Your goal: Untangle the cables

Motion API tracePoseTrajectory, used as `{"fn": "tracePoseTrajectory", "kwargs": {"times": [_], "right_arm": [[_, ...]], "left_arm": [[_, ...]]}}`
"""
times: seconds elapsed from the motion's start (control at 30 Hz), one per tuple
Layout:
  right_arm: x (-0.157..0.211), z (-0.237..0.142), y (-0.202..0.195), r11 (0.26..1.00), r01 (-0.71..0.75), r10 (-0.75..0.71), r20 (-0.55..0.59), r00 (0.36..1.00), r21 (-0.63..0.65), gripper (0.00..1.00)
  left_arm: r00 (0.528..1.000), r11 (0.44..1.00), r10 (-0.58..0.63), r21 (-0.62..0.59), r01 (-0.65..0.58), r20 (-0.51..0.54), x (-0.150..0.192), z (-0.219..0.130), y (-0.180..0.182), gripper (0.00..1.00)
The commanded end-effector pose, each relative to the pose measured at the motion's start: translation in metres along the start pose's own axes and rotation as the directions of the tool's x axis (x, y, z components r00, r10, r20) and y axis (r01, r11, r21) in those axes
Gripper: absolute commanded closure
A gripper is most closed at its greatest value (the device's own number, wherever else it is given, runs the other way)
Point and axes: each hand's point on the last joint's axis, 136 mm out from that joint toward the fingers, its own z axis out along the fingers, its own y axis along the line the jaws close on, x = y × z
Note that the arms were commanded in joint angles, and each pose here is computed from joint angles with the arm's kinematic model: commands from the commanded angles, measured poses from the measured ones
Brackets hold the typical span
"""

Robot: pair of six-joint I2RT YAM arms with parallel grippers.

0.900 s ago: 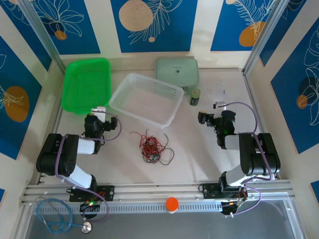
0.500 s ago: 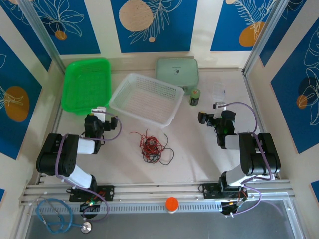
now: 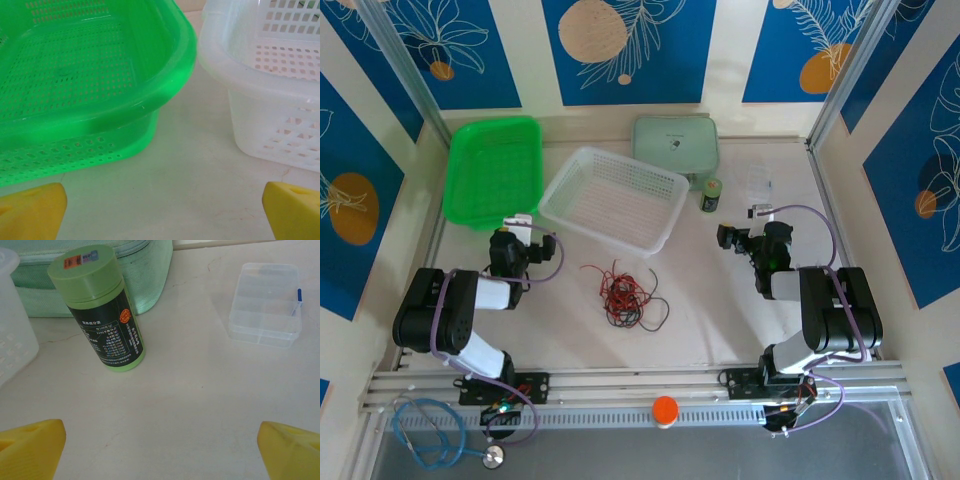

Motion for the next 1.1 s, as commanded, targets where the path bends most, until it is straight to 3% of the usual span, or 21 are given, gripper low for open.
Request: {"fn": "tracePoseTrajectory", "kwargs": {"times": [0.0,0.33,0.57,0.67,0.77,0.9,1.07], "right_arm": [[-0.014,0.004,0.002,1.0,0.001,-0.001,0.038,0.999,-0.006,0.01],[-0.014,0.003,0.003,1.0,0.001,-0.001,0.044,0.999,-0.007,0.01],[-0.053,-0.018,0.009,0.989,0.046,-0.044,-0.017,0.999,0.14,0.01],[-0.06,-0.037,0.012,0.981,-0.06,0.077,-0.083,0.994,0.186,0.02],[-0.053,-0.055,0.025,0.968,-0.157,0.196,-0.194,0.961,0.196,0.13],[-0.039,-0.085,0.063,0.977,-0.15,0.192,-0.33,0.924,0.149,0.21],[-0.012,-0.13,0.111,0.982,-0.178,0.188,-0.478,0.858,0.068,0.26]], "left_arm": [[0.999,1.0,0.01,0.006,-0.01,0.045,-0.014,0.004,0.001,0.0],[0.996,0.999,-0.012,-0.044,0.016,0.084,-0.016,-0.003,0.01,0.0],[0.989,0.969,-0.086,-0.222,0.111,0.118,-0.063,-0.048,0.045,0.0],[0.984,0.948,-0.163,-0.268,0.175,0.067,-0.082,-0.073,0.054,0.0],[0.966,0.94,-0.259,-0.227,0.256,0.014,-0.093,-0.095,0.046,0.0],[0.912,0.916,-0.401,-0.026,0.401,-0.087,-0.09,-0.121,0.004,0.0],[0.83,0.849,-0.46,0.116,0.515,-0.317,-0.056,-0.148,-0.051,0.0]]}}
